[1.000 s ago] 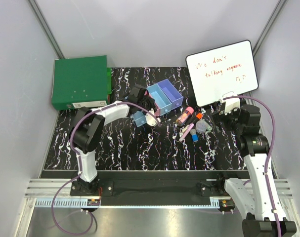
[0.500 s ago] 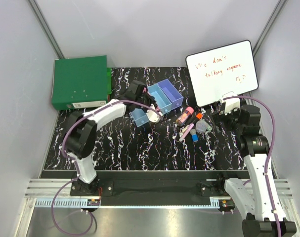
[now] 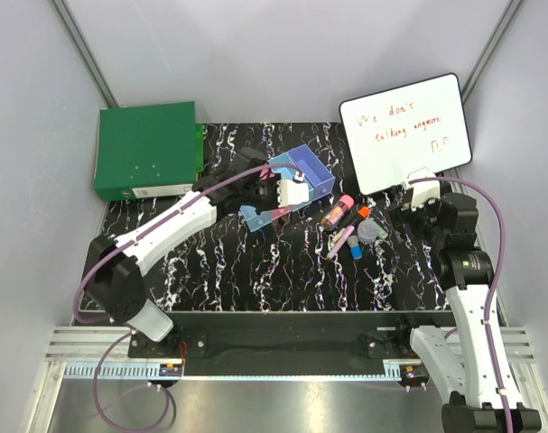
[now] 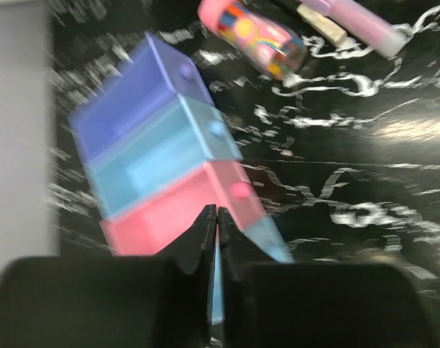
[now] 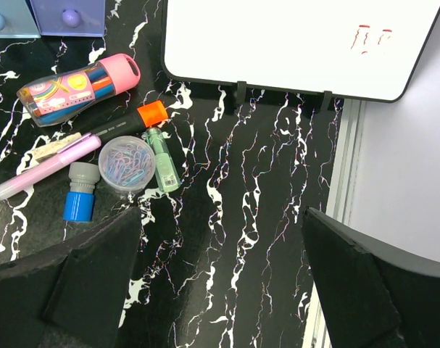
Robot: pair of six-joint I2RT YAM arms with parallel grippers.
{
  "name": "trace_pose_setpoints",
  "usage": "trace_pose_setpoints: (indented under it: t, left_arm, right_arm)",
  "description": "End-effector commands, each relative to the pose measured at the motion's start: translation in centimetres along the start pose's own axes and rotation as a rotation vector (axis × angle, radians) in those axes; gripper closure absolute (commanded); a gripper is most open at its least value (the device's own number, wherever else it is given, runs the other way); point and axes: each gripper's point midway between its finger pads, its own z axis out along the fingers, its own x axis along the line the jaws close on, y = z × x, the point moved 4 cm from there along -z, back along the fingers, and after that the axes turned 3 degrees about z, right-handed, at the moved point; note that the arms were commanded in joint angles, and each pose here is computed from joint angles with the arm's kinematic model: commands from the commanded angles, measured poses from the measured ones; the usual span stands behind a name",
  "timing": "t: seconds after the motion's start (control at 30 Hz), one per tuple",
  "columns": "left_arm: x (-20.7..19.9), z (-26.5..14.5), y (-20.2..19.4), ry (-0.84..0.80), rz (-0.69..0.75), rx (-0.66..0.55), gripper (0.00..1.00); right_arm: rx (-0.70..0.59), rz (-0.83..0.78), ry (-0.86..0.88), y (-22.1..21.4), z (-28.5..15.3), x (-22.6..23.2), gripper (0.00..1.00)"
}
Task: Sort the stationery into containers
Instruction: Move the storage box to the center of the board.
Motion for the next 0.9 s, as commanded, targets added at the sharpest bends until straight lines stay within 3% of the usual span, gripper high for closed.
trace_pose_setpoints:
  t: [0.0,0.07,0.1,0.2,0.47,0.87]
  left_arm:
    - [-2.0,0.6,-1.7,-0.006,-0.389,0.088,0.8]
    - [-2.0,0.9,-2.1,0.011,-0.436,0.106,0.75]
    - [-2.0,1.2,-2.6,0.019,-0.485,0.123,0.68]
    - [-1.9,1.7,-3.5,0.042,-0.568,0.157,0.67]
    - [-2.3,2.7,-6.5,0.087,-0.637,0.27,0.75]
    - [-3.4,4.0,-9.3,0.048,-0.713,0.34,0.85]
  right_arm:
    - [-0.073,-0.005,-0.028,2.4,-0.9,-0.8,0.0]
    - [-0.075,-0.006,-0.027,2.5,-1.0,-0.8,0.0]
    - [-0.071,-0.005,-0.029,2.4,-1.1,-0.9,0.0]
    - [-0.069,-0.006,-0.027,2.3,-1.2,-0.8,0.0]
    - [-0.057,-0.006,-0.019,1.9,-1.0,-0.6,0.0]
    - [-0.04,-0.017,-0.008,1.7,-0.6,-0.5,0.0]
